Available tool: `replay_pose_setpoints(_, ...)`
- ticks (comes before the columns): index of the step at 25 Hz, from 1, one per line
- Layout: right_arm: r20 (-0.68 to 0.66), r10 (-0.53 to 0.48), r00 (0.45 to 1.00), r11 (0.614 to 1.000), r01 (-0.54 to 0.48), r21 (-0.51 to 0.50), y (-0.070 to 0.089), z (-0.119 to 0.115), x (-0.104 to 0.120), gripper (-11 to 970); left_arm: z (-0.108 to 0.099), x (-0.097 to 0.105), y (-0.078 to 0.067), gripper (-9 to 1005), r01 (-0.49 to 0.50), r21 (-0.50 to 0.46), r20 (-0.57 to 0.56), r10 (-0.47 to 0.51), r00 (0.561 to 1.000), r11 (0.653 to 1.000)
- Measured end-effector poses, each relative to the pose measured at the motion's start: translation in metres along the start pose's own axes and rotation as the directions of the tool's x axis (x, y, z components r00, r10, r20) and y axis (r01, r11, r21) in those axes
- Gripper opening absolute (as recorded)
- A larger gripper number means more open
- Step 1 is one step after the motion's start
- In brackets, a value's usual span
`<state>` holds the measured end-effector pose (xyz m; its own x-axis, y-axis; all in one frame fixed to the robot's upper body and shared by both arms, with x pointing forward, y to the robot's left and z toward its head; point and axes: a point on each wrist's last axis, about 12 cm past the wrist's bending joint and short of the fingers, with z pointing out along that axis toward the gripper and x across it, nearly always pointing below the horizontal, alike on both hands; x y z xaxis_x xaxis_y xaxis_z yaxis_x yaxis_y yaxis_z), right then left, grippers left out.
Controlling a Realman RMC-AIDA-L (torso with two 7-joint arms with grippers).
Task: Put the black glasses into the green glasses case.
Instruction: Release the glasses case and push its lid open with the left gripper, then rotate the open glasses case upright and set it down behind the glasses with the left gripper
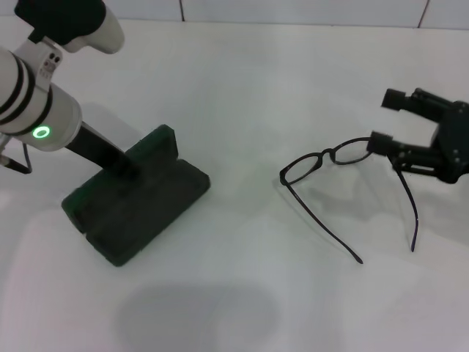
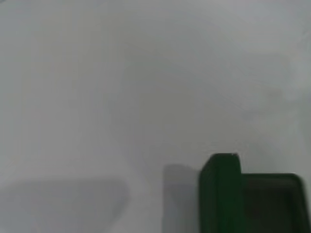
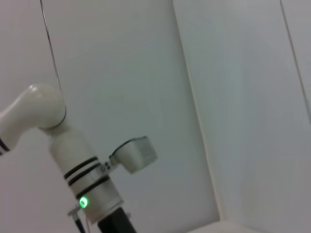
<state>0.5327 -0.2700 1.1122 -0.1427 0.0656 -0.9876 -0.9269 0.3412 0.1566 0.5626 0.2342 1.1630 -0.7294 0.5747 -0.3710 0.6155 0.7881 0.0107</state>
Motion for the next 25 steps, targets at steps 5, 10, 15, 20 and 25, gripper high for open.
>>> replay_pose_setpoints(5, 0.047, -0.007, 0.999, 1.0, 0.006, 0.026, -0.001, -0.013, -0.006, 870, -0.003, -0.002, 0.0, 282, -0.005, -0.007, 0.01, 0.005, 1.0, 1.0)
replay_pose_setpoints(10, 0.114, -0.015, 0.993, 0.998, 0.008, 0.061, 0.003, -0.036, -0.009, 870, -0.019, -0.015, -0.002, 192, -0.054, -0.051, 0.09, 0.058, 0.994, 0.997)
replay_pose_setpoints(15, 0.213, -0.054, 0.976, 0.995, 0.034, 0.095, 0.013, -0.07, -0.018, 870, -0.032, -0.039, -0.009, 192, -0.224, -0.109, 0.228, 0.243, 0.943, 0.969)
replay_pose_setpoints(20, 0.288, -0.086, 0.954, 0.992, 0.054, 0.117, 0.029, -0.096, -0.018, 870, -0.023, -0.066, -0.015, 192, -0.4, -0.151, 0.257, 0.426, 0.867, 0.904)
replay_pose_setpoints(25, 0.332, -0.077, 0.94, 0.988, 0.027, 0.153, 0.043, -0.112, -0.006, 869, 0.001, -0.086, -0.039, 192, -0.589, -0.178, 0.221, 0.615, 0.757, 0.789)
